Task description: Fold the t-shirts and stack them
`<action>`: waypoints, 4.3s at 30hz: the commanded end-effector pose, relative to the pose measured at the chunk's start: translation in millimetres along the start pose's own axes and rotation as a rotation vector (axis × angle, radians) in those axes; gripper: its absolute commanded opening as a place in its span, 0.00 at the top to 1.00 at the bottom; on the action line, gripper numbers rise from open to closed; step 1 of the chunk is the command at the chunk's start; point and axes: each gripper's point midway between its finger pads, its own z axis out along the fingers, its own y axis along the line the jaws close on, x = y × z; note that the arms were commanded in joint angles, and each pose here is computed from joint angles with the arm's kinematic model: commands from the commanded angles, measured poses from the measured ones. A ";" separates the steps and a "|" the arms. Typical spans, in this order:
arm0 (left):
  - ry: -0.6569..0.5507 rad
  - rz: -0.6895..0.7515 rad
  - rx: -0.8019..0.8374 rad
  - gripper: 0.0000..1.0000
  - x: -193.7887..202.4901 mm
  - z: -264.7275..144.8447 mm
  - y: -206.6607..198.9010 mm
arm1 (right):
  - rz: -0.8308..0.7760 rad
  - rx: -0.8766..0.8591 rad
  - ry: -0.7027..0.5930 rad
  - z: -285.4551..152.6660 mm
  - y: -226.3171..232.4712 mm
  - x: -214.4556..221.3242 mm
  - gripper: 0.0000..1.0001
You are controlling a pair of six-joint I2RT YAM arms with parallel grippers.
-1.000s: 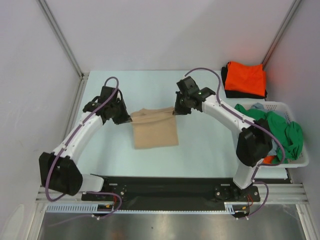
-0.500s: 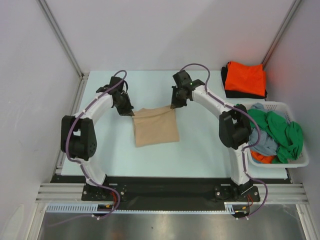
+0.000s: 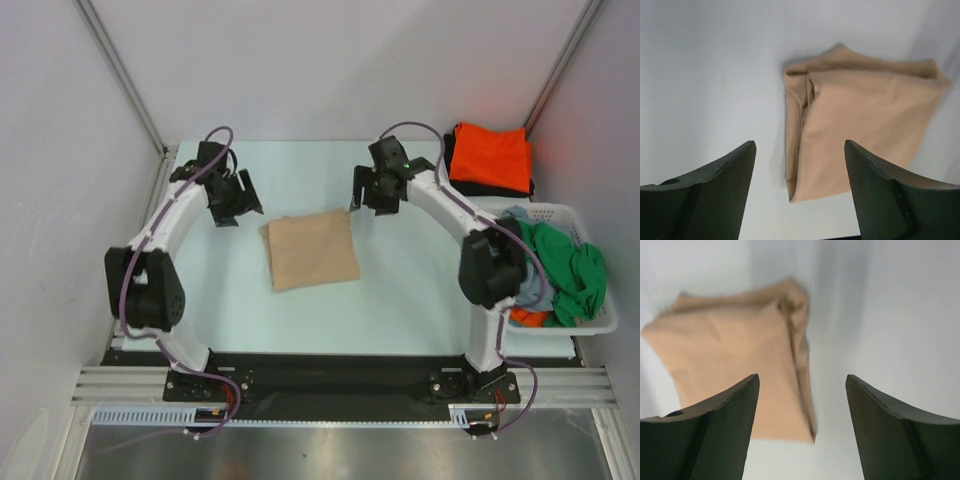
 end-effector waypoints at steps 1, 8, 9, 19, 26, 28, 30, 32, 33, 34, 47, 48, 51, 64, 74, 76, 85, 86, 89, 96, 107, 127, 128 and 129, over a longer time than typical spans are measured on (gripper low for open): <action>-0.043 0.095 0.081 0.23 46.1 -43.7 -21.9 | -0.028 -0.198 -0.132 -74.3 42.6 17.7 0.26; 0.011 0.173 0.286 0.24 136.9 -44.7 -61.0 | -0.024 -0.542 0.074 -57.7 70.4 120.7 0.32; 0.036 0.186 0.336 0.25 149.6 -39.9 -67.0 | -0.018 -0.559 0.084 -46.8 66.6 131.3 0.33; 0.164 0.151 0.192 0.29 202.2 35.6 -15.3 | 0.089 -0.472 0.224 14.4 24.1 205.0 0.41; 0.085 0.275 -0.238 0.29 159.6 22.0 50.3 | -0.022 -0.343 0.298 -11.8 55.0 270.5 0.41; 0.042 0.291 -0.256 0.28 141.1 6.5 44.8 | -0.049 -0.336 0.276 -26.4 66.0 277.4 0.40; 0.011 0.305 -0.250 0.27 128.9 -12.2 38.3 | -0.062 -0.324 0.266 -39.1 69.4 274.4 0.32; -0.005 0.324 -0.209 0.25 124.1 -26.1 30.0 | -0.098 -0.312 0.228 -56.7 68.1 260.1 0.27; -0.034 0.330 -0.174 0.25 120.4 -41.8 24.8 | -0.111 -0.307 0.177 -64.3 71.6 242.4 0.15; -0.053 0.334 -0.147 0.25 118.9 -50.1 21.8 | -0.117 -0.300 0.155 -69.2 69.5 233.2 0.08; -0.313 0.312 0.106 0.20 140.4 -106.8 28.0 | -0.041 -0.357 -0.072 -11.3 5.4 65.8 0.00; -0.333 0.322 0.125 0.20 138.6 -112.3 25.9 | -0.038 -0.344 -0.027 12.9 -2.9 69.8 0.00; -0.371 0.321 0.123 0.20 133.7 -116.7 26.7 | -0.039 -0.386 -0.008 37.9 4.3 54.1 0.00; -0.359 0.326 0.122 0.21 134.6 -111.8 26.0 | 0.034 -0.345 0.081 122.1 -9.1 78.5 0.06; -0.346 0.315 0.113 0.21 132.1 -107.3 29.1 | -0.008 -0.406 0.132 120.3 4.5 99.3 0.27; -0.348 0.312 0.117 0.21 131.4 -107.7 29.2 | -0.012 -0.440 0.112 114.0 9.8 95.4 0.28; -0.354 0.312 0.128 0.21 130.7 -109.3 28.4 | -0.028 -0.633 0.170 107.9 33.7 105.3 0.52; -0.355 0.312 0.127 0.21 130.6 -109.5 28.9 | -0.032 -0.689 0.198 103.8 40.0 109.8 0.57; -0.365 0.309 0.131 0.21 129.6 -112.1 29.1 | -0.050 -0.744 0.212 99.1 48.3 110.2 0.89; -0.378 0.312 0.159 0.21 129.5 -116.5 25.6 | -0.129 -0.559 0.136 75.9 20.6 75.8 1.00; -0.380 0.321 0.177 0.21 130.8 -117.7 23.4 | -0.276 0.004 -0.137 -15.2 -100.5 -46.8 1.00; -0.344 0.320 0.146 0.21 132.9 -107.8 26.7 | -0.442 0.475 -0.675 -114.7 -229.6 -222.1 1.00; -0.344 0.319 0.144 0.21 132.8 -107.5 26.9 | -0.442 0.477 -0.690 -117.3 -231.3 -227.8 1.00; -0.341 0.319 0.142 0.21 133.1 -106.4 27.1 | -0.442 0.480 -0.721 -127.5 -229.6 -239.1 1.00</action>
